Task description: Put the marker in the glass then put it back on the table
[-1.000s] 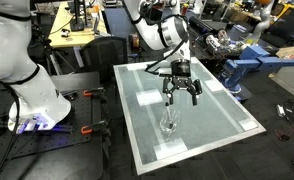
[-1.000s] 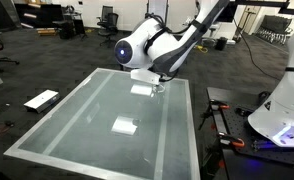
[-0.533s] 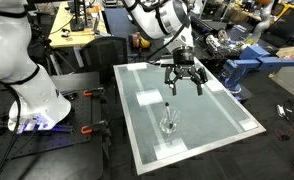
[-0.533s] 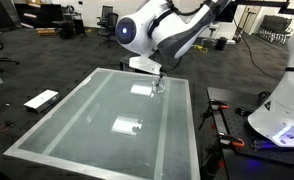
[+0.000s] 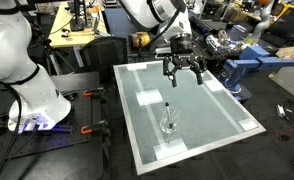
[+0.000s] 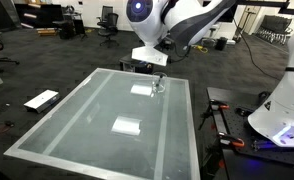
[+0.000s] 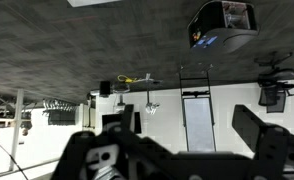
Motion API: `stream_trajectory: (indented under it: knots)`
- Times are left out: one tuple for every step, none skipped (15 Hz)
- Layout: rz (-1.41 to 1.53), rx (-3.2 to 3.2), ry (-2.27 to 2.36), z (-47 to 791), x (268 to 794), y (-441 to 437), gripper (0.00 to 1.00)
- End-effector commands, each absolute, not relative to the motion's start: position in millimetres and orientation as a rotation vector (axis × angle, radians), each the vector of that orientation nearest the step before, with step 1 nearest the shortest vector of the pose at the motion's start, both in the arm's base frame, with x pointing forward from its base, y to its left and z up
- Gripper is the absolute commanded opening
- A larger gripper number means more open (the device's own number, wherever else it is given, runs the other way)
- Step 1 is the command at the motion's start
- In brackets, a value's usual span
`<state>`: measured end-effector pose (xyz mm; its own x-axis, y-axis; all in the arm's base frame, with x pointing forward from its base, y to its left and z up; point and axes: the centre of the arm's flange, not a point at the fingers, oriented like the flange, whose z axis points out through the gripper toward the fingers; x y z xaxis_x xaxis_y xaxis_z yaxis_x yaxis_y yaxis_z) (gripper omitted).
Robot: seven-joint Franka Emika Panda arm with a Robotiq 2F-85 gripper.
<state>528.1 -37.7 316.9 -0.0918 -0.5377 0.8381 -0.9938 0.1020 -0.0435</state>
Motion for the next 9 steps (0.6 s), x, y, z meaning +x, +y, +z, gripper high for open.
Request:
stream_trajectory:
  knots:
    - [0.86, 1.69, -1.694, 344, 508, -39, 1.0]
    - [0.857, 1.737, -1.686, 349, 506, -38, 1.0]
    - [0.852, 1.785, -1.672, 353, 505, -37, 1.0]
    - [0.848, 1.833, -1.659, 357, 504, -37, 1.0]
    - [0.839, 1.885, -1.643, 361, 502, -38, 1.0]
    - [0.83, 1.932, -1.626, 363, 501, -37, 1.0]
    - [0.818, 1.977, -1.609, 366, 499, -38, 1.0]
    - [0.804, 2.012, -1.595, 367, 498, -38, 1.0]
    - [0.79, 2.054, -1.574, 369, 496, -38, 1.0]
